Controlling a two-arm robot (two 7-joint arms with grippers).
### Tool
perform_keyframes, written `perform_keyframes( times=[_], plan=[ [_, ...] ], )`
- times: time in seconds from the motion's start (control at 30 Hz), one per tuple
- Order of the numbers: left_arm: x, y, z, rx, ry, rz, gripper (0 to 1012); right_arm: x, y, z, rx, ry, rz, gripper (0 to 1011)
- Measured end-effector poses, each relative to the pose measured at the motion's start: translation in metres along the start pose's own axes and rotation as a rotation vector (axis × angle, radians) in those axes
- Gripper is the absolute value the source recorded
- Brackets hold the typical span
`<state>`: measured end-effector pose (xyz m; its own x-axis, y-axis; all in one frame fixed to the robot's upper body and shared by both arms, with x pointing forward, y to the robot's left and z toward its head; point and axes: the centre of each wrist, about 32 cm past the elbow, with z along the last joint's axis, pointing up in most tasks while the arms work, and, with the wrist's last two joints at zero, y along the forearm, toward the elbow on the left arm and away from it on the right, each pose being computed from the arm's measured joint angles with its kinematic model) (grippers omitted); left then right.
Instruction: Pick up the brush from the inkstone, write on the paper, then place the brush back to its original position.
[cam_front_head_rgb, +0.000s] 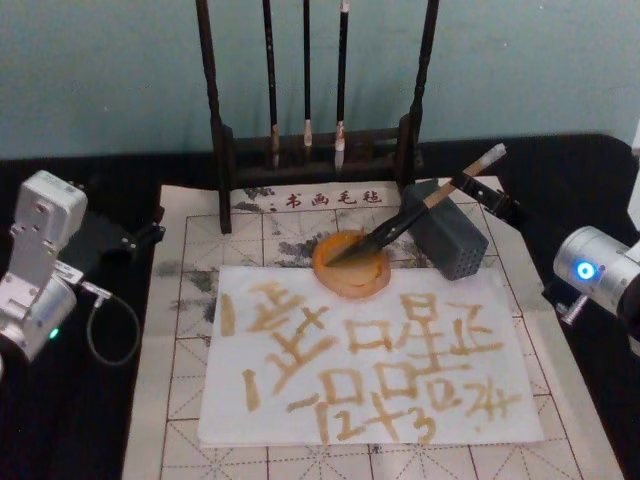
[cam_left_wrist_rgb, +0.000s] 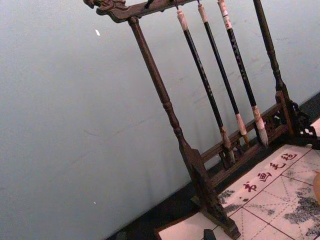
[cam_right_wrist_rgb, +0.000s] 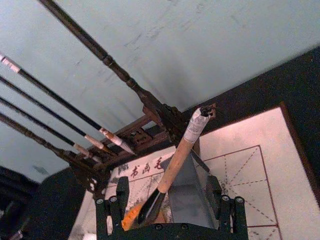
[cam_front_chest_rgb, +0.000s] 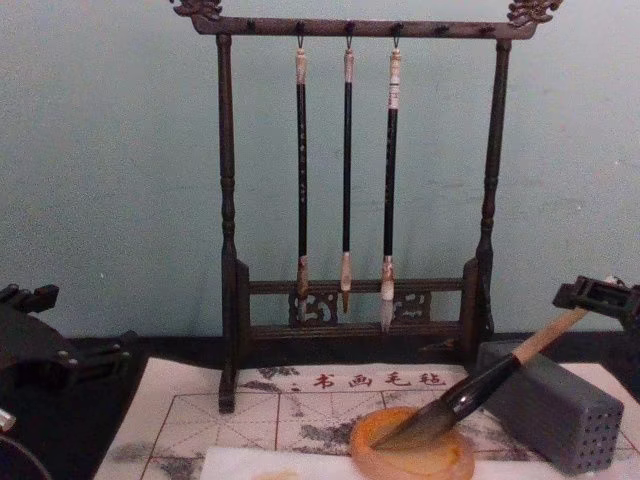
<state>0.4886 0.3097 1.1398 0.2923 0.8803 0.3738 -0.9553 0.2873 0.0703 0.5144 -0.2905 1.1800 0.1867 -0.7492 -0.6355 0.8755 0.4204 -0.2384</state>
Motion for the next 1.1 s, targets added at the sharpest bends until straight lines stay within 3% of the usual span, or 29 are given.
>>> perform_keyframes(
  times=[0.33,1.1],
  plan=[
    [0.0000,0.0000,0.0000,0.000,0.000,0.000,1001,-0.005,0.017,-0.001,0.007,0.125,-0.018,1000],
    [0.0000,0.0000,0.0000,0.000,0.000,0.000,1001,-0.009,0.045,-0.001,0.015,0.204,-0.016,1000]
  ],
)
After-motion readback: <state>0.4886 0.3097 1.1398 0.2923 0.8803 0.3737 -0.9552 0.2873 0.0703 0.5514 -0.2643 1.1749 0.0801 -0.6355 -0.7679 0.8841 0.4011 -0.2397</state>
